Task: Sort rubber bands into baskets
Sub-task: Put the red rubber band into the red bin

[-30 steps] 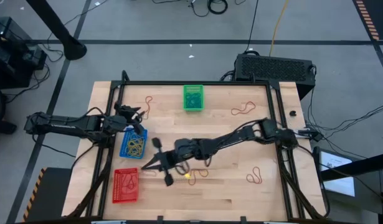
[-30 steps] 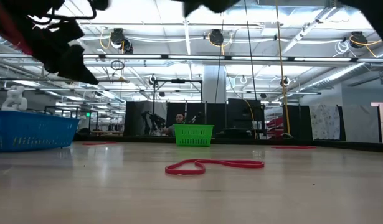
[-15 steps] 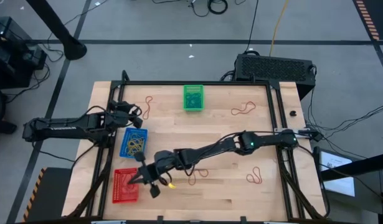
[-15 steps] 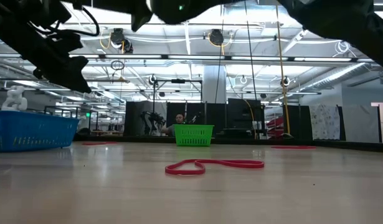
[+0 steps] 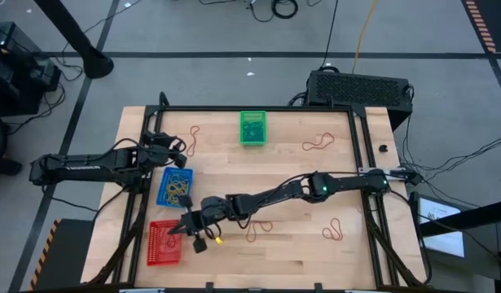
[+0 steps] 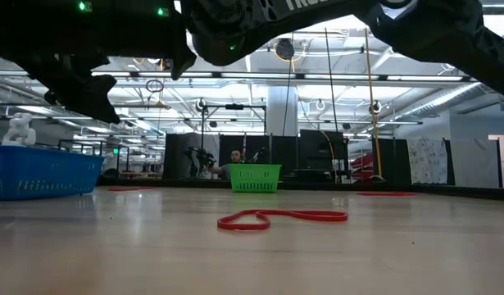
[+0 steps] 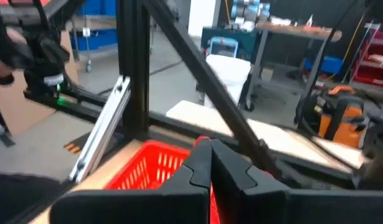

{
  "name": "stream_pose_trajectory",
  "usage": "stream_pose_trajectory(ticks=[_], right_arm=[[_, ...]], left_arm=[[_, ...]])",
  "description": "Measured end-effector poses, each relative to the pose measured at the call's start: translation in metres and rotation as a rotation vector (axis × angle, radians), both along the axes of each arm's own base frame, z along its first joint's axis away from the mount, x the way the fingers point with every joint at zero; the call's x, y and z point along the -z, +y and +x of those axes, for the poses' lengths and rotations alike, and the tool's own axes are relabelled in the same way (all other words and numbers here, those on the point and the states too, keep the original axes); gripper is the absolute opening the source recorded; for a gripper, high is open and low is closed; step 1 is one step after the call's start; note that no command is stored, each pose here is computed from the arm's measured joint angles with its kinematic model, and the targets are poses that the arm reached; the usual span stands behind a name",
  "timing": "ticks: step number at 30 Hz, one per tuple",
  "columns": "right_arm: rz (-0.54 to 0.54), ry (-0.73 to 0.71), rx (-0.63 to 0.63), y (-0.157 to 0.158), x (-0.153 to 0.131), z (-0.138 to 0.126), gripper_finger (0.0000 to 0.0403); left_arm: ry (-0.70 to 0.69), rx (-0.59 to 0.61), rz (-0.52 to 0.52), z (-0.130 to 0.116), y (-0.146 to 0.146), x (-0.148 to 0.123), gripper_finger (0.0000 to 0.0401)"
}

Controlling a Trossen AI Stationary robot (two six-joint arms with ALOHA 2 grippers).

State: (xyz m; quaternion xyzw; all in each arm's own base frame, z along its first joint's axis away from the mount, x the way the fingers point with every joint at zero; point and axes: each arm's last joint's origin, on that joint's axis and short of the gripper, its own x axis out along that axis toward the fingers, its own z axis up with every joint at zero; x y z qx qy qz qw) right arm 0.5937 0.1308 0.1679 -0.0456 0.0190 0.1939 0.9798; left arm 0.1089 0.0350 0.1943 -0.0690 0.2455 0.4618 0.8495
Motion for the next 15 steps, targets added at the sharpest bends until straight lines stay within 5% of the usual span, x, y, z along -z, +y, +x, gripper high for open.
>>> stream_pose_trajectory(ticks=[15], right_arm=[[0.014, 0.066, -0.012, 0.012, 0.044, 0.001, 0.0]], left_arm=[[0.0, 0.015, -0.008, 0.001, 0.0, 0.0, 0.0132]])
